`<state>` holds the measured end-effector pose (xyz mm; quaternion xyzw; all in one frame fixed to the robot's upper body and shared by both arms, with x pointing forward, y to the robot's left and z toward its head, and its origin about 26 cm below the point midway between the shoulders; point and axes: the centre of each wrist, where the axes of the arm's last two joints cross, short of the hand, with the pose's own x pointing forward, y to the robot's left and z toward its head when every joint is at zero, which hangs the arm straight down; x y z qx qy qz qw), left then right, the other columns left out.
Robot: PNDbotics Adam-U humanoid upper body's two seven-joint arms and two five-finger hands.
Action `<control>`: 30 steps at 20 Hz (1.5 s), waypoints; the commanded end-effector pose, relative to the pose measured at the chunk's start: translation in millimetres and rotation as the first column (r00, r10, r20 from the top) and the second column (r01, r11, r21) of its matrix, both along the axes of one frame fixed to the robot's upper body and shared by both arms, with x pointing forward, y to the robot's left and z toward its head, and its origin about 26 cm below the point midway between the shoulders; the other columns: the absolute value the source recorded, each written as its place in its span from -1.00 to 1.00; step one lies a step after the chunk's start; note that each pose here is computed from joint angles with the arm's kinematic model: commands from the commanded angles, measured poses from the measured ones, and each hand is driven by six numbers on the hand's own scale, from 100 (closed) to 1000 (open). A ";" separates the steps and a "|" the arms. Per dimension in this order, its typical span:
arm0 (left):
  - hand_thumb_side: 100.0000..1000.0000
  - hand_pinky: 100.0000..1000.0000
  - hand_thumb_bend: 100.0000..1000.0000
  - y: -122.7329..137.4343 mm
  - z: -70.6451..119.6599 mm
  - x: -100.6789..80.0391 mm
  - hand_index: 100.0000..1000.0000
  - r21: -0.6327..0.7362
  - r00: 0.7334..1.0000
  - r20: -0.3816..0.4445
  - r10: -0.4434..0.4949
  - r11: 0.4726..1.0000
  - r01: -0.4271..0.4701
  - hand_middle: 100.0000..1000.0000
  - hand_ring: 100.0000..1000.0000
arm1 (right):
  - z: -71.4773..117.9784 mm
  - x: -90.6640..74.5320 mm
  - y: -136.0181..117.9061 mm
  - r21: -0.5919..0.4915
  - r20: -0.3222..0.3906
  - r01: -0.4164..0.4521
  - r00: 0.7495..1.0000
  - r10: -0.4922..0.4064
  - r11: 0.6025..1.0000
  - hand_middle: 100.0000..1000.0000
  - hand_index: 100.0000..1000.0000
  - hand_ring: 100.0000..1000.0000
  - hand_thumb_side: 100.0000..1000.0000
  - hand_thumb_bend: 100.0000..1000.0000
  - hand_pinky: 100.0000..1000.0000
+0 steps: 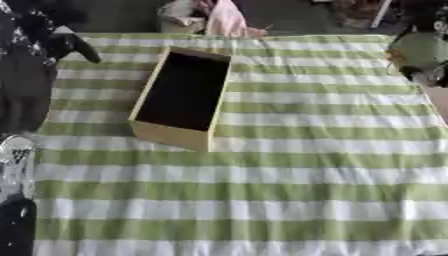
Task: Pick up objects on the table and place them in the box.
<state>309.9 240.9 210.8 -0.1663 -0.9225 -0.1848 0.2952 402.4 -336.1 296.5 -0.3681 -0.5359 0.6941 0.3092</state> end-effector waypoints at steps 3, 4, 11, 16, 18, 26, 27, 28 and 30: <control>0.39 -0.09 -1.00 -2.5 6.1 -2.9 0.54 0.004 1.000 0.027 -0.015 1.000 0.015 0.37 0.46 | 20.9 22.2 45.8 0.015 0.029 -0.110 0.993 0.110 0.994 0.24 0.61 0.46 -0.28 -0.97 0.86; 0.39 -0.09 -1.00 -2.8 6.2 -2.9 0.54 0.002 1.000 0.027 -0.016 1.000 0.016 0.37 0.46 | 23.0 27.7 57.4 0.019 0.028 -0.135 0.991 0.134 0.991 0.24 0.61 0.46 -0.26 -0.99 0.86; 0.38 -0.08 -1.00 -5.2 6.6 -2.5 0.54 -0.013 0.999 0.031 -0.023 1.000 0.024 0.37 0.46 | 28.0 55.9 126.0 0.021 0.009 -0.256 0.967 0.256 0.966 0.25 0.61 0.46 -0.27 -1.00 0.87; 0.37 -0.08 -1.00 -6.1 7.8 -2.2 0.54 -0.025 0.999 0.039 -0.023 0.999 0.024 0.37 0.46 | 22.3 66.1 164.1 0.008 0.016 -0.295 0.955 0.295 0.955 0.25 0.60 0.46 -0.30 -1.00 0.88; 0.36 -0.08 -1.00 -6.8 8.5 -2.0 0.54 -0.032 0.999 0.044 -0.024 0.999 0.026 0.37 0.46 | 20.3 67.2 181.5 0.010 0.033 -0.315 0.949 0.314 0.949 0.24 0.60 0.45 -0.32 -1.00 0.88; 0.36 -0.07 -1.00 -9.0 9.8 -1.5 0.54 -0.056 0.998 0.058 -0.031 0.998 0.034 0.37 0.46 | -0.3 71.6 227.2 -0.006 0.084 -0.302 0.950 0.302 0.953 0.23 0.59 0.45 -0.34 -1.00 0.91; 0.36 -0.07 -1.00 -9.3 9.8 -1.5 0.54 -0.057 0.998 0.059 -0.033 0.998 0.036 0.37 0.46 | -4.1 72.8 230.3 -0.006 0.082 -0.299 0.951 0.299 0.954 0.23 0.59 0.45 -0.34 -1.00 0.91; 0.36 -0.07 -1.00 -9.6 10.0 -1.5 0.54 -0.058 0.998 0.060 -0.034 0.998 0.038 0.37 0.46 | -7.3 73.7 233.2 -0.008 0.081 -0.298 0.951 0.298 0.954 0.23 0.59 0.45 -0.34 -1.00 0.91; 0.35 -0.07 -1.00 -10.5 10.8 -1.3 0.53 -0.060 0.997 0.065 -0.040 0.997 0.044 0.37 0.46 | -11.6 74.4 240.3 -0.015 0.086 -0.302 0.949 0.302 0.953 0.24 0.60 0.46 -0.36 -1.00 0.94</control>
